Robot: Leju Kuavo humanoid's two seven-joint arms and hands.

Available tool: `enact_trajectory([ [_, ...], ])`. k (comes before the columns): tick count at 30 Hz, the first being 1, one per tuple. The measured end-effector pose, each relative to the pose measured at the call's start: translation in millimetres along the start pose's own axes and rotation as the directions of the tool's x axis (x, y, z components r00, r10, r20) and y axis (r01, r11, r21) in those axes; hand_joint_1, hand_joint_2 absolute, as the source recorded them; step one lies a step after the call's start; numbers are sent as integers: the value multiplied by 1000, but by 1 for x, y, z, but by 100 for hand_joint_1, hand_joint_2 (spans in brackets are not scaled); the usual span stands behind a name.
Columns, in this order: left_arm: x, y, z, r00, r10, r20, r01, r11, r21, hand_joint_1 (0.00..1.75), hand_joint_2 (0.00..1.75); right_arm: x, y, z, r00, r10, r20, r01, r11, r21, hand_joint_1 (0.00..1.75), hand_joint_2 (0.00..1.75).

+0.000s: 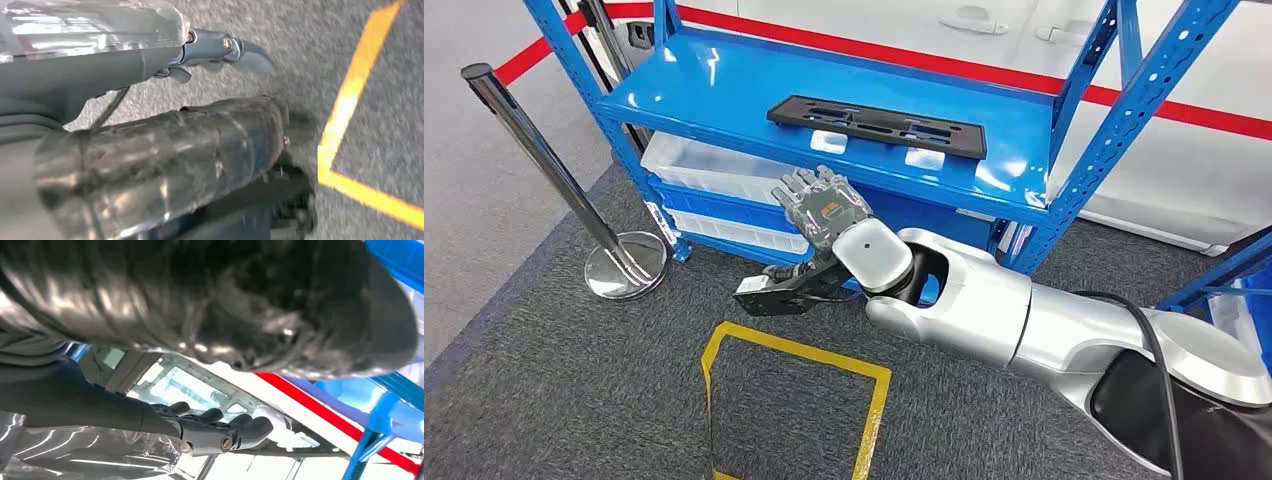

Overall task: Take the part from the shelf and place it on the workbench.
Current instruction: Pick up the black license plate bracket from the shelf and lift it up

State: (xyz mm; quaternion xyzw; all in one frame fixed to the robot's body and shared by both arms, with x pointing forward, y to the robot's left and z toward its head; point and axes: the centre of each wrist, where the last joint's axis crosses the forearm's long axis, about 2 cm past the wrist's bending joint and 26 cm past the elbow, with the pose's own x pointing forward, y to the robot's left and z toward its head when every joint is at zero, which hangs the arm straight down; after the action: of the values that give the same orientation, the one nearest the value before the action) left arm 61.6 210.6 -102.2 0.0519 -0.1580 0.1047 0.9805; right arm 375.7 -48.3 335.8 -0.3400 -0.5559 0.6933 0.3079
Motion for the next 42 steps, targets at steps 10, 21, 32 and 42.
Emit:
enact_trajectory([
  [10,-1,0,0,1000,7,-10,-7,1000,-2,0,0,-5,5,2,1000,13,-12,-13,1000,5,0,0],
  [21,-1,0,0,1000,0,-11,0,1000,3,0,0,-6,5,4,1000,13,-7,-13,1000,0,0,0],
  [32,-1,1,0,1000,-9,-11,9,1000,8,0,0,-7,6,7,1000,25,-8,-25,1000,-6,0,0],
  [42,-1,0,0,1000,-11,-4,11,1000,10,0,0,-10,8,8,999,29,-13,-29,1000,-3,0,0],
])
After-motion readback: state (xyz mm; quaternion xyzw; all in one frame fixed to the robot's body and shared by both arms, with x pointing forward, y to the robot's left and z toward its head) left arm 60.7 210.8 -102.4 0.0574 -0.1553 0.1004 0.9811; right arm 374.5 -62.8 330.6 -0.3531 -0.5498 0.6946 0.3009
